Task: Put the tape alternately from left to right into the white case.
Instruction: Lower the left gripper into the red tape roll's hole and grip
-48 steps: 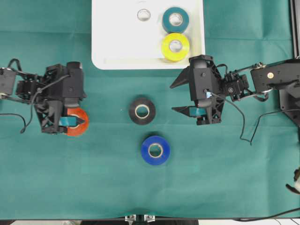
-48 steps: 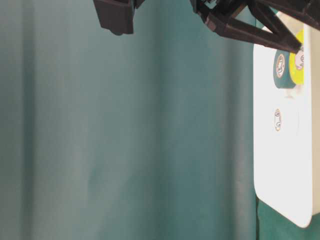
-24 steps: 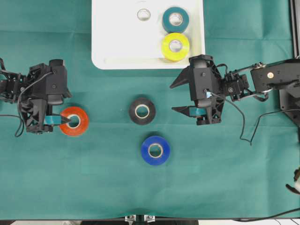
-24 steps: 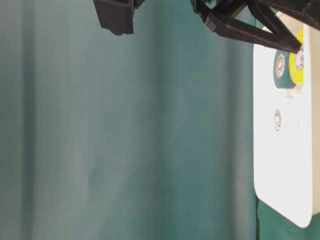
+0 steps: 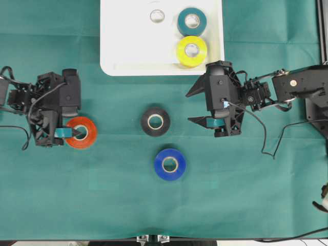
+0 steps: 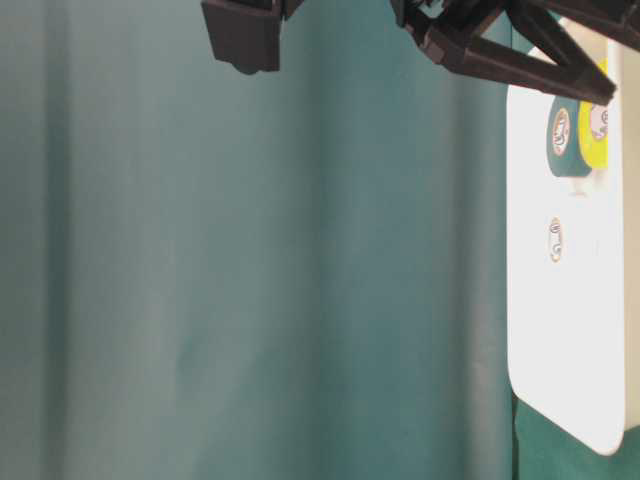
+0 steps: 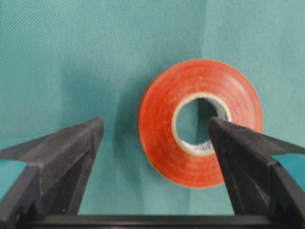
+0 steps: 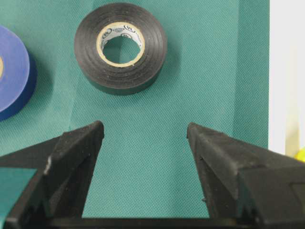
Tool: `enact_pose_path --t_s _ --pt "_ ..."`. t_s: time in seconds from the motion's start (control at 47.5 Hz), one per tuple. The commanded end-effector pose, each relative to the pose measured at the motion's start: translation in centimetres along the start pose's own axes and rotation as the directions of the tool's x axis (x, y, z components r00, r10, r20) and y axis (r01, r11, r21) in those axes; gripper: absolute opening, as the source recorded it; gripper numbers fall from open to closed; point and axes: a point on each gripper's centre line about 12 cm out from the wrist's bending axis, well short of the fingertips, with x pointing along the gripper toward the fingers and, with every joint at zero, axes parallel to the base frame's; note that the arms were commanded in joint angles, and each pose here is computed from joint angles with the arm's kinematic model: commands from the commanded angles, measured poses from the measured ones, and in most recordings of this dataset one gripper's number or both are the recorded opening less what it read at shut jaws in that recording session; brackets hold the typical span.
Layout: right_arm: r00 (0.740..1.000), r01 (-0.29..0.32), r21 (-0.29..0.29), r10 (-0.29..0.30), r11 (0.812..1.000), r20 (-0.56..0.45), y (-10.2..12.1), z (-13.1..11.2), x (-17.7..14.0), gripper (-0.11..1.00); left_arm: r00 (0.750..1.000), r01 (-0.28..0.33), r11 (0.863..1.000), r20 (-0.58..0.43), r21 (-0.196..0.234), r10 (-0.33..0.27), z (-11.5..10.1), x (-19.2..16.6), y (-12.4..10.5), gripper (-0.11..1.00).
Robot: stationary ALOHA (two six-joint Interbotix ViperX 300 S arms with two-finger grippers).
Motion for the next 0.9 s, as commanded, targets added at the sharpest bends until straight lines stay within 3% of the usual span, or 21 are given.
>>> enact_pose_path --t_s 0.0,0.379,0.694,0.758,0.884 --pt "0.999 -0.008 -0.001 0.008 1.0 0.034 0.2 1.0 -0.2 0.8 1.0 0.004 1.0 0.007 0.002 -0.004 0.3 0.3 -0.2 0.76" --pt "0.999 -0.009 0.0 0.009 1.0 0.032 0.2 0.9 -0.1 0.8 0.997 -0.016 1.0 -0.072 0.003 0.016 -0.8 2.2 0.1 0.76" --pt "0.999 -0.011 0.0 0.011 1.0 0.031 0.2 0.9 0.0 0.8 0.997 -0.016 1.0 -0.075 0.003 0.016 -0.5 2.5 0.0 0.73" --pt "0.999 -0.013 -0.001 0.013 1.0 0.033 0.3 0.9 0.0 0.8 0.997 -0.015 1.0 -0.07 0.003 0.015 -0.3 2.4 0.0 0.65" --pt "0.999 -0.011 0.002 0.011 1.0 0.031 0.2 0.9 0.0 0.8 0.998 -0.012 1.0 -0.066 0.005 0.012 -0.1 2.3 -0.2 0.33"
